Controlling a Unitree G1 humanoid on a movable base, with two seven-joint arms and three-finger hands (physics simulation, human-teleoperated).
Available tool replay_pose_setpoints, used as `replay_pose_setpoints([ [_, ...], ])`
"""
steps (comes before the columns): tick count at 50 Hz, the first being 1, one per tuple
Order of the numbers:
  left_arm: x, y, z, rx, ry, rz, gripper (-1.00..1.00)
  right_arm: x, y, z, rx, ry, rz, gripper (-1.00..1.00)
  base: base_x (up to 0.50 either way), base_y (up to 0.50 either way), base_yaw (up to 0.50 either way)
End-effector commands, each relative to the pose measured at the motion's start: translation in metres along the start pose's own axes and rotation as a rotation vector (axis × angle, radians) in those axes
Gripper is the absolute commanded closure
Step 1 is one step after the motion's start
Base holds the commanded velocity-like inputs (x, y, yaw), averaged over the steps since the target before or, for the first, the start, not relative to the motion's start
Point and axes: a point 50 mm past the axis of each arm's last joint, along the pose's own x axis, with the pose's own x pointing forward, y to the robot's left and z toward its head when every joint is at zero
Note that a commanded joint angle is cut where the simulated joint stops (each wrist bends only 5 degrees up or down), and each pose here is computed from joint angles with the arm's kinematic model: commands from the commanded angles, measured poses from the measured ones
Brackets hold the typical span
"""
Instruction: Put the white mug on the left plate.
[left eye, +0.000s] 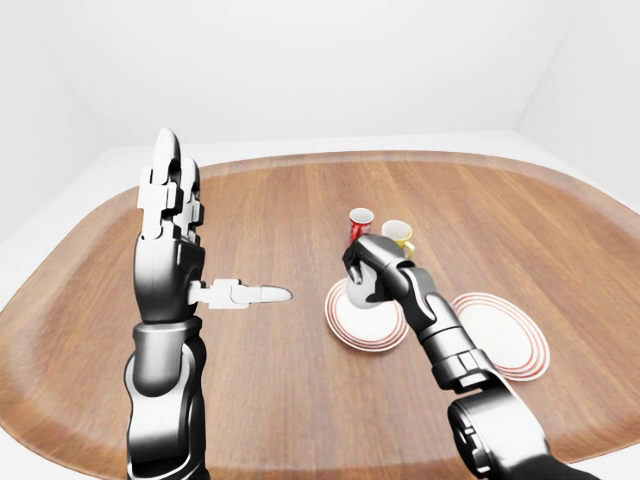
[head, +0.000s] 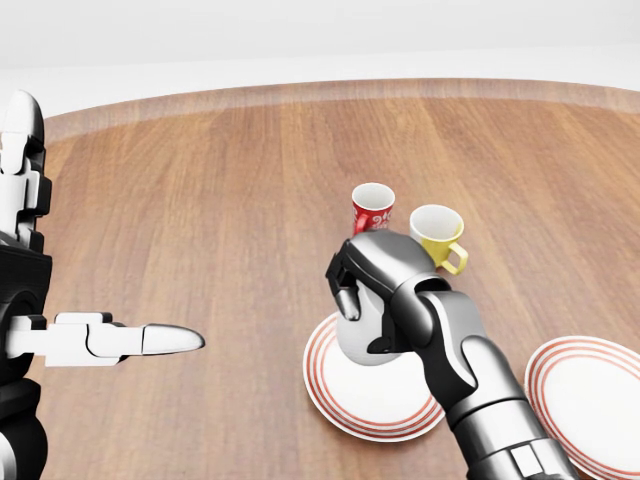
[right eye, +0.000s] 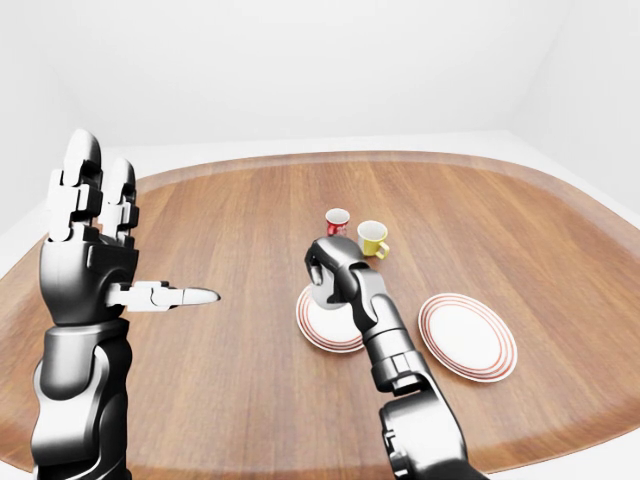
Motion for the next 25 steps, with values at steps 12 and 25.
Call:
replay_pose_setpoints([
  [12,-0.001,-0.001,-0.001,0.0,0.008,-0.002,-1.0,0.008,0.019,-0.019,-0.197,0.101,0.068,1.0,0.0,0.0,0.0],
  [25,-0.001,-0.001,-0.002,0.0,0.01,-0.002,-1.0,0.012,0.022,-0.021,-0.22,0.115,0.085,1.0,0.0,0.0,0.0],
])
